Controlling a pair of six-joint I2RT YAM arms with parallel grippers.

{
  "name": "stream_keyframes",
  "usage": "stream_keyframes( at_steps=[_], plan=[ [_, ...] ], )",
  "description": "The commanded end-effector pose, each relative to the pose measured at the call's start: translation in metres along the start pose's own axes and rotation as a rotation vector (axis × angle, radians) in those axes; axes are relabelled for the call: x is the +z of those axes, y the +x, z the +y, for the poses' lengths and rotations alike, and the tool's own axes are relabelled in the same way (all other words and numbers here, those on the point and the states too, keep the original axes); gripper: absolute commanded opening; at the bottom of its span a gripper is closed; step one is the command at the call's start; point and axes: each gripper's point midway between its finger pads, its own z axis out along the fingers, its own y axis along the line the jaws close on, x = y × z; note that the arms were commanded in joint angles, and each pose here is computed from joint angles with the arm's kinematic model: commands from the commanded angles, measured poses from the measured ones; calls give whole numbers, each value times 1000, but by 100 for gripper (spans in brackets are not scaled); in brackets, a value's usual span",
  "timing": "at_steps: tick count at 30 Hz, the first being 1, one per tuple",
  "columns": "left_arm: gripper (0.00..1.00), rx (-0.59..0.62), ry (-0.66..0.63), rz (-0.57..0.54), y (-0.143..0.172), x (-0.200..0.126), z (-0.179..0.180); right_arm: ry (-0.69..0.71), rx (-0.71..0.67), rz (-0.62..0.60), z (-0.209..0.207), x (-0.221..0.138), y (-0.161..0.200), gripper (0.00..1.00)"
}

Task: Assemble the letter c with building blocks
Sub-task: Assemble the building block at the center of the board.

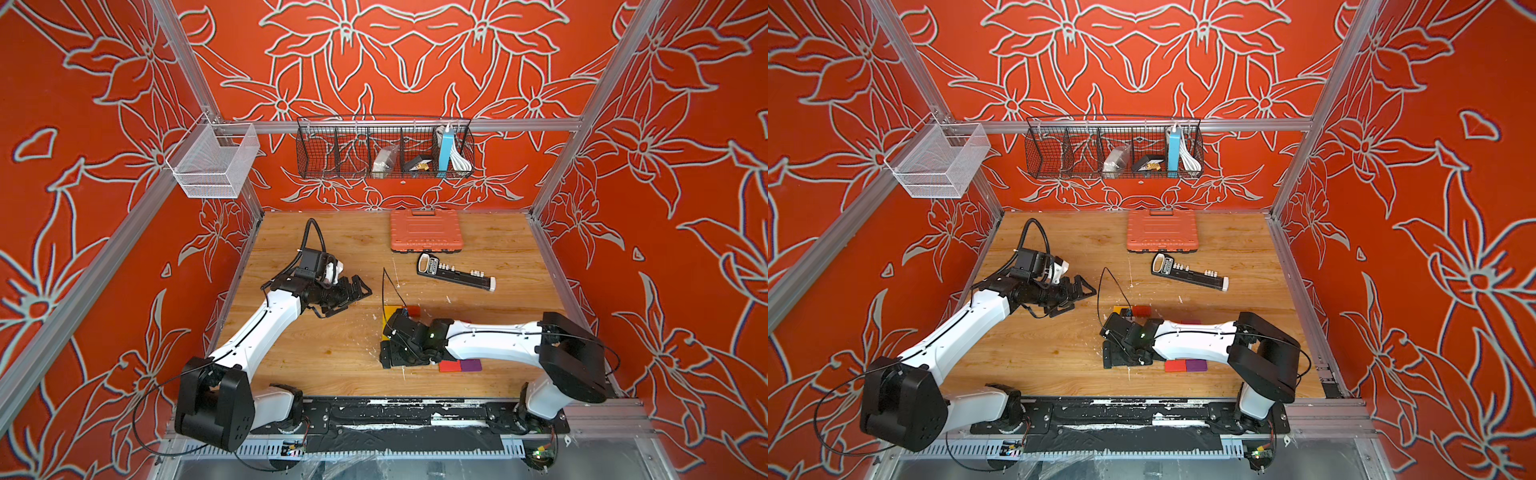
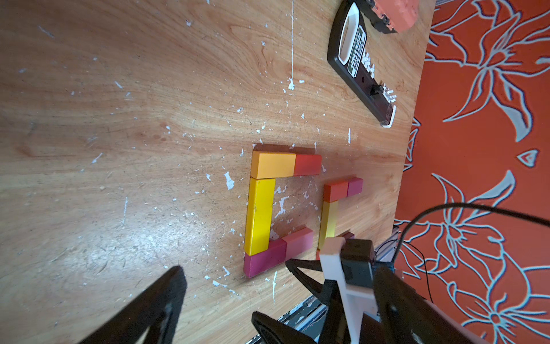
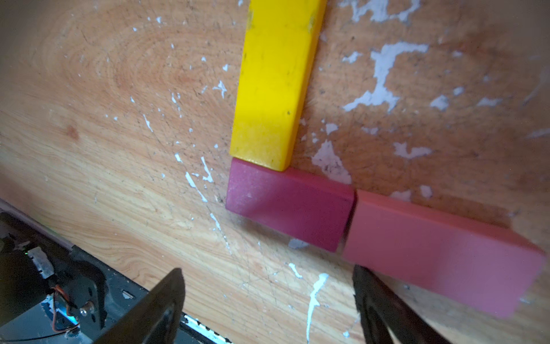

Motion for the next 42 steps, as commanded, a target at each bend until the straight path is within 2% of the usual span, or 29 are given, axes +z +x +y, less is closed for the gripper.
stream_keyframes(
  at_steps=[1, 7, 14, 42],
  plan=[
    [98, -2, 3, 2, 8, -6, 2, -7, 5, -69, -4, -27, -14, 91],
    [98, -16, 8, 5, 11, -5, 4, 36, 60, -111, -40, -44, -28, 92],
    [98, -36, 18, 13, 14, -3, 4, 63, 97, -98, -65, -42, -27, 93],
    [98, -43, 20, 15, 12, 0, 5, 27, 98, -19, -56, -11, -20, 93]
  ],
)
